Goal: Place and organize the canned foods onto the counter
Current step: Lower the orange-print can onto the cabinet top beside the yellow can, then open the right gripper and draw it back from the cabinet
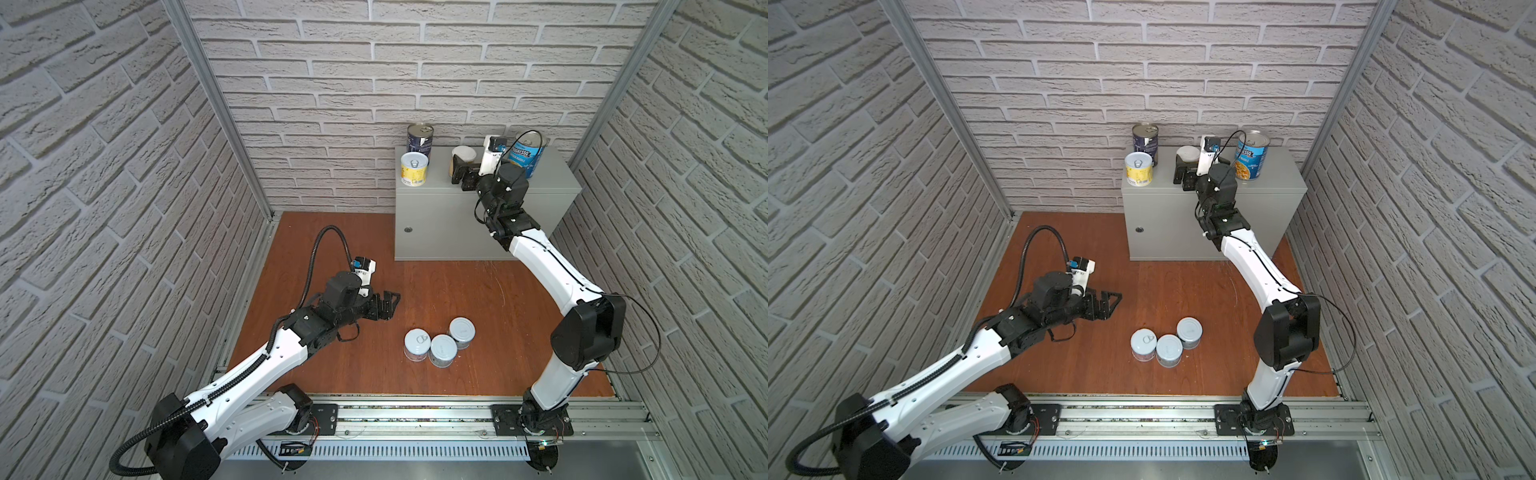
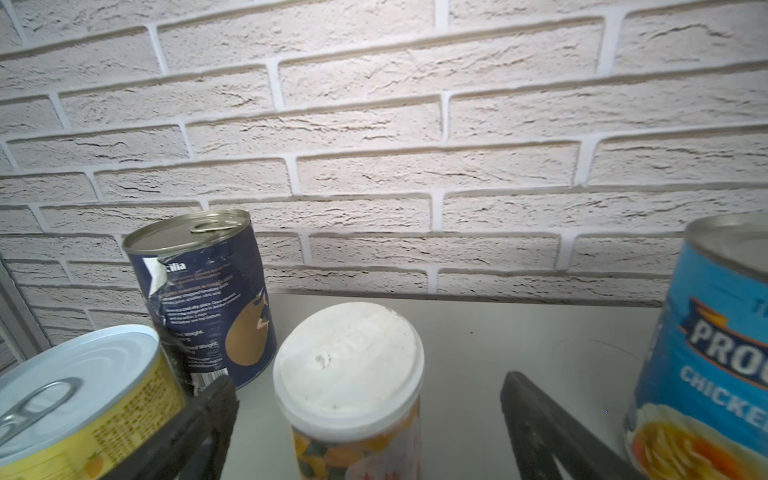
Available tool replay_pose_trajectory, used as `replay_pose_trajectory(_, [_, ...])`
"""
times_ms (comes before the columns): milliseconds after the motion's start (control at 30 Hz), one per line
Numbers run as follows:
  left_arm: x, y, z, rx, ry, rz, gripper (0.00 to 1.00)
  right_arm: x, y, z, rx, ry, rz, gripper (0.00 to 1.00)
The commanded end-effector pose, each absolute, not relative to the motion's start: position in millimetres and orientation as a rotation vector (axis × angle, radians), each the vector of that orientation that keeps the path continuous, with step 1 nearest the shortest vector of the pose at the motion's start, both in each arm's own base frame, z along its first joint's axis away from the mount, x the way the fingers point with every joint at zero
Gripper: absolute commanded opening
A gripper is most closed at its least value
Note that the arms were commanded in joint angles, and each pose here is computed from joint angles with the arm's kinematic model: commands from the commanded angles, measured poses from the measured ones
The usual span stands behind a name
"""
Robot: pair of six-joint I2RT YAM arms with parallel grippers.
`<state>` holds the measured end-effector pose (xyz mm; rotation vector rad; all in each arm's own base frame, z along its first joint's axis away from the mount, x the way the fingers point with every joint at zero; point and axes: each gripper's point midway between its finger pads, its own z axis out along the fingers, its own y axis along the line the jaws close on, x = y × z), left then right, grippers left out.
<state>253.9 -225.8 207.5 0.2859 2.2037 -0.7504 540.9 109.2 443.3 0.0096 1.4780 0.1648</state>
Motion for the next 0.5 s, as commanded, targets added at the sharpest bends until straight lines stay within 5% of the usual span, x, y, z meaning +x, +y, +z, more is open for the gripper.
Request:
replay_pose_trajectory(0, [258.9, -231.6, 224.8, 0.292, 2.141, -0.788, 0.98, 519.7, 105.4, 457.5, 0.016, 1.427, 0.192, 1.00])
replay_pose_trajectory(467, [244.8, -238.5, 221.0, 0.430, 2.119, -0.736, 0.98, 425.9, 91.6, 447.1, 0.022, 1.435, 0.279, 1.00])
